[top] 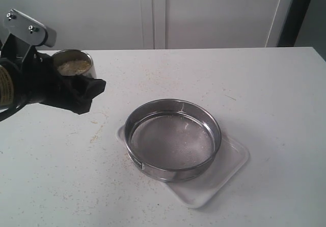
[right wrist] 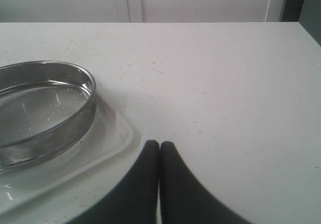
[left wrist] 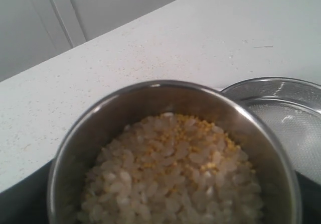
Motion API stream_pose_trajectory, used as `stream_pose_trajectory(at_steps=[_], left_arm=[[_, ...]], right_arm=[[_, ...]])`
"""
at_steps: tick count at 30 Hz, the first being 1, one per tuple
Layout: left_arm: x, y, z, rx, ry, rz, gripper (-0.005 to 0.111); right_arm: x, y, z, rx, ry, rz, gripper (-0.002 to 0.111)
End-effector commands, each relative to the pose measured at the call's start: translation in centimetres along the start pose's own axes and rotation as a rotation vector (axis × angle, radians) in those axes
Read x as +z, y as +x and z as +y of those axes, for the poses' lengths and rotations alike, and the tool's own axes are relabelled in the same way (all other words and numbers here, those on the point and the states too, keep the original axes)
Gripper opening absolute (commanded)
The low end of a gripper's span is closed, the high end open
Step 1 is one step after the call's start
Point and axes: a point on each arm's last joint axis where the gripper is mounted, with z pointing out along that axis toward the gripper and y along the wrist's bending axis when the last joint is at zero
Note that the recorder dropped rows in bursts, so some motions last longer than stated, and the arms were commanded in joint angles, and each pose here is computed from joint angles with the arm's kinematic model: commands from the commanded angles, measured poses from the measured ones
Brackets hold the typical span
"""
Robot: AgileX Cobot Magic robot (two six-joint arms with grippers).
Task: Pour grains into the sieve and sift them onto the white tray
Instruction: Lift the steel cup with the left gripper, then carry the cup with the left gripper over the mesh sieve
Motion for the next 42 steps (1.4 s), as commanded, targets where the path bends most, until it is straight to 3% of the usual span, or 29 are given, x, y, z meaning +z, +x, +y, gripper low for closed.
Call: stream_pose_trajectory(at_steps=[1, 15, 20, 34, 42], left_arm=[[-0.2, -1.7, -1.4, 0.017, 0.003, -0.01, 0.0], [1.0, -5.0, -5.5, 0.058, 0.072, -0.022, 0.0], [2.0, -5.3, -6.3, 0.104, 0.024, 0.042, 0.0], [5.0, -5.4, -9.1, 0.222, 0.032, 0.12, 0.0], [5.5, -5.1, -9.3, 0.336, 0.042, 0.127, 0.0]], right_arm=[[0.0, 0.1, 0.0, -0.005, 0.001, -0.006, 0.0], [0.0, 0.1, 0.0, -0.005, 0.001, -0.006, 0.0], [0.0, 0.1, 0.0, -0.005, 0.001, -0.006, 0.0], [0.0, 0.1, 0.0, -0.005, 0.001, -0.006, 0.0], [0.0, 0.1, 0.0, -0.005, 0.001, -0.006, 0.0]])
